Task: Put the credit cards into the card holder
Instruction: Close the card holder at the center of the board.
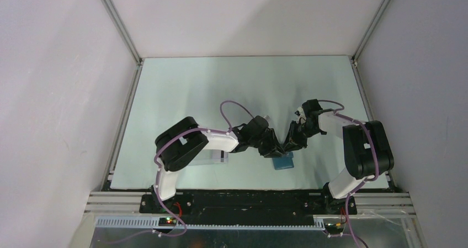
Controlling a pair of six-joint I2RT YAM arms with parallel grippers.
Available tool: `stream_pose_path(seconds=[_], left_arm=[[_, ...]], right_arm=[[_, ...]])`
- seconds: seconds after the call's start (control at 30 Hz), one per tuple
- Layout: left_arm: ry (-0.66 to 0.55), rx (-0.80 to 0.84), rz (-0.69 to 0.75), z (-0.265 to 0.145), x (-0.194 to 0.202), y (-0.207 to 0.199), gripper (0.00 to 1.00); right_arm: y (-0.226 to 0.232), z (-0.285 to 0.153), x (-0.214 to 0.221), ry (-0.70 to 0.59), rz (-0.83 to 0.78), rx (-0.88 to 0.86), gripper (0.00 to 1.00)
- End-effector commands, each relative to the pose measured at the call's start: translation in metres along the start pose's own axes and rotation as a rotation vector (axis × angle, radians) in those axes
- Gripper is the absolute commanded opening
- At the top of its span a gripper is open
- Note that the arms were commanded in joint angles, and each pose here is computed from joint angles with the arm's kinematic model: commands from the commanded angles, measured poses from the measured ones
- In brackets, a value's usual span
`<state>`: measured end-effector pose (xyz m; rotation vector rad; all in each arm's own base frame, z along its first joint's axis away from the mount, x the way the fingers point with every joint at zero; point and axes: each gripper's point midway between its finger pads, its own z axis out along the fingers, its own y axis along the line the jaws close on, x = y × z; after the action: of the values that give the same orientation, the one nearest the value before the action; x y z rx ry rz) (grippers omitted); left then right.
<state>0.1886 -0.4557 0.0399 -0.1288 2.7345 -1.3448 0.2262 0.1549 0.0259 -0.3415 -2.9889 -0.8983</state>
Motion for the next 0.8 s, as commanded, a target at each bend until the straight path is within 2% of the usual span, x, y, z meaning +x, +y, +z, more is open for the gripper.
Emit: stream_pose_path(seconds=[0.0,0.2,0.47,0.7,0.77], left_arm=[[-0.025,0.020,0.047,0.002,-0.008,-0.013,0.35],[-0.039,0.044,0.066,-0.002,-0.011,-0.025,0.37],[-0.027,0.042,0.064,0.006,-0.009,-0.026,0.24],[-0.021,0.034,0.060,0.008,-0.007,-0.022,0.17],[-0.020,0.033,0.060,0.009,-0.007,-0.022,0.12]], right_arm=[[-0.020,0.013,0.002,0.004,-0.013,0.078,0.22],[-0.023,0.013,0.002,0.003,-0.010,0.096,0.22],[-0.025,0.013,0.002,0.003,-0.011,0.107,0.22],[-0.025,0.013,0.002,0.002,-0.011,0.104,0.22],[-0.025,0.013,0.002,0.003,-0.012,0.104,0.22]])
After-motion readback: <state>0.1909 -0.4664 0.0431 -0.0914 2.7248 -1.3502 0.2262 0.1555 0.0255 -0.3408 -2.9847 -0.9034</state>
